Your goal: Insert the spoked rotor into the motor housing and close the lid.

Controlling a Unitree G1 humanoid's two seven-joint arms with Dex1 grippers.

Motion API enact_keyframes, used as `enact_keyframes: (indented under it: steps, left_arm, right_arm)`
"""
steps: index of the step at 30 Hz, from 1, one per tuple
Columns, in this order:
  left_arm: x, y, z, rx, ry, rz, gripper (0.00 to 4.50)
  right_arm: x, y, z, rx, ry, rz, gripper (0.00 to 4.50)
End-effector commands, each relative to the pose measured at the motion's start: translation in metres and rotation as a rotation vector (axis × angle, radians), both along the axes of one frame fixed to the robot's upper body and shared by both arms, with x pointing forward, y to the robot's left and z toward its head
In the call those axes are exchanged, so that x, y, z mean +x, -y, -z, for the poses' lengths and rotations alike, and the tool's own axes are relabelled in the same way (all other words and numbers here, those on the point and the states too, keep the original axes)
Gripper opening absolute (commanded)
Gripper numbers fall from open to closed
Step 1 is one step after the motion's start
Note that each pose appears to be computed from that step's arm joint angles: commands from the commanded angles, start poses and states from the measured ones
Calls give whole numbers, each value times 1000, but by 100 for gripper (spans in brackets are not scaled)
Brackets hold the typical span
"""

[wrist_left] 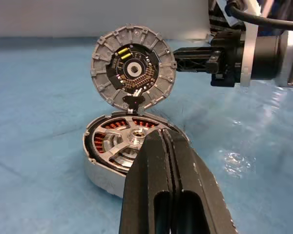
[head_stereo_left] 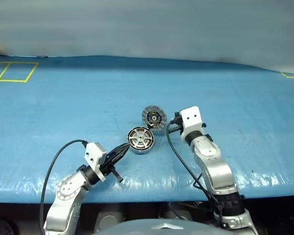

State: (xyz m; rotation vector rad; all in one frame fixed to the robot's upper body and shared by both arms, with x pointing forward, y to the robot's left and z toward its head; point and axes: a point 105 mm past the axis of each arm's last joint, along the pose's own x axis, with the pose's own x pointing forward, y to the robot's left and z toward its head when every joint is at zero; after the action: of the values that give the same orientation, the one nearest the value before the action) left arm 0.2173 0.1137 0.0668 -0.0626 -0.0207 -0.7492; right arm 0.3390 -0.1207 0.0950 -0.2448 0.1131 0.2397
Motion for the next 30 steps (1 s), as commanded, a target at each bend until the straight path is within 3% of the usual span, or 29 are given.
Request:
enact_keyframes:
  steps: [1, 6, 12, 19, 30]
  left_arm:
    - [-10, 4, 5, -1, 60, -26, 2]
    - [-13, 4, 15, -9, 78, -80, 2]
    - [-15, -1, 24, -9, 87, -120, 2]
    - [-19, -5, 39, -17, 41, -129, 2]
    - [-19, -6, 45, -26, 27, -121, 2]
  right_arm:
    - [20, 0, -10, -56, 17, -52, 0]
    - [33, -15, -9, -2, -34, -206, 0]
    - [30, -31, -6, 68, -128, -366, 0]
    - [4, -57, -16, 279, -199, -569, 0]
    - [-30, -82, -12, 317, -241, -766, 0]
